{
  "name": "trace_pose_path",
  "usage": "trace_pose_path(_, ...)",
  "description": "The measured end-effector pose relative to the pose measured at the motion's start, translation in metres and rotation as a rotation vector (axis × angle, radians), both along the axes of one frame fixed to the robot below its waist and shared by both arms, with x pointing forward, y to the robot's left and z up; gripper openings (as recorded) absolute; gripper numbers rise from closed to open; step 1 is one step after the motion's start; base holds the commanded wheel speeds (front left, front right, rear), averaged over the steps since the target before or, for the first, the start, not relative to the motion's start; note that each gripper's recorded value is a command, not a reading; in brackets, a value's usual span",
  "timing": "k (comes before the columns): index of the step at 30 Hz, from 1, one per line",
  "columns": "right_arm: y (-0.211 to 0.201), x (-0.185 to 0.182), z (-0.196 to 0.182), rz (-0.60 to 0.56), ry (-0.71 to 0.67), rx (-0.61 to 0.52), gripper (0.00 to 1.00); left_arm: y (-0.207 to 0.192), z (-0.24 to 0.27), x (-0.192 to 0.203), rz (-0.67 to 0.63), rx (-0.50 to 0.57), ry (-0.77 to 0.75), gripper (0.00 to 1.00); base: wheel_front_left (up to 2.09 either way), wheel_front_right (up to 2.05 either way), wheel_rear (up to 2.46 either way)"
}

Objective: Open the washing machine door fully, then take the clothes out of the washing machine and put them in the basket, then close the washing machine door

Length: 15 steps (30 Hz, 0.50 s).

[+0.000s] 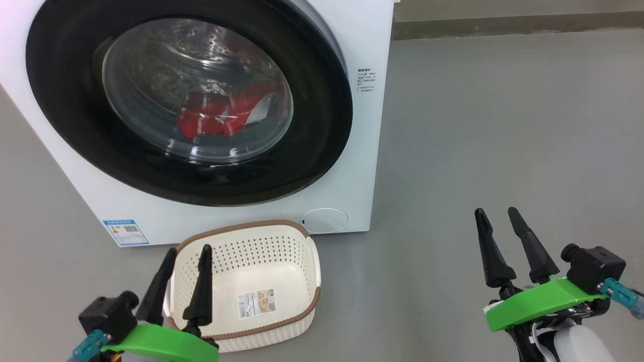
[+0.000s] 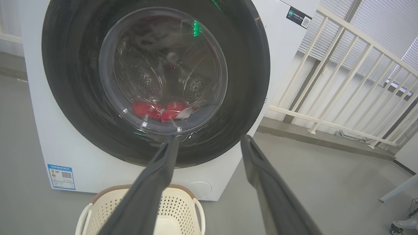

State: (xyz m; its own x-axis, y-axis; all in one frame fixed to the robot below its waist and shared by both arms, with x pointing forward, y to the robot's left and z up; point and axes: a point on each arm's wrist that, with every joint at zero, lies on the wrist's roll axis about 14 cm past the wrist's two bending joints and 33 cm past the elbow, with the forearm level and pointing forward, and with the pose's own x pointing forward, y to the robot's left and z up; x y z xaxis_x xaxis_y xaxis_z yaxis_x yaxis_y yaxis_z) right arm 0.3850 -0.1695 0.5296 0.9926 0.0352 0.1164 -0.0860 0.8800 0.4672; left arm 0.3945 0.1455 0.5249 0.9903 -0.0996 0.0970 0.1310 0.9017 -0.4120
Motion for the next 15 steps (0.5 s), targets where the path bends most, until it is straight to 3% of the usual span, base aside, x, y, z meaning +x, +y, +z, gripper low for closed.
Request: trace_pose_path(15,0.008,0.002,0.018,0.017,-0.088,-0.191,1.0,-0.01,0.021,0.006,-0.021,0.154,-0.099,1.0,0.0,0.0,0.0)
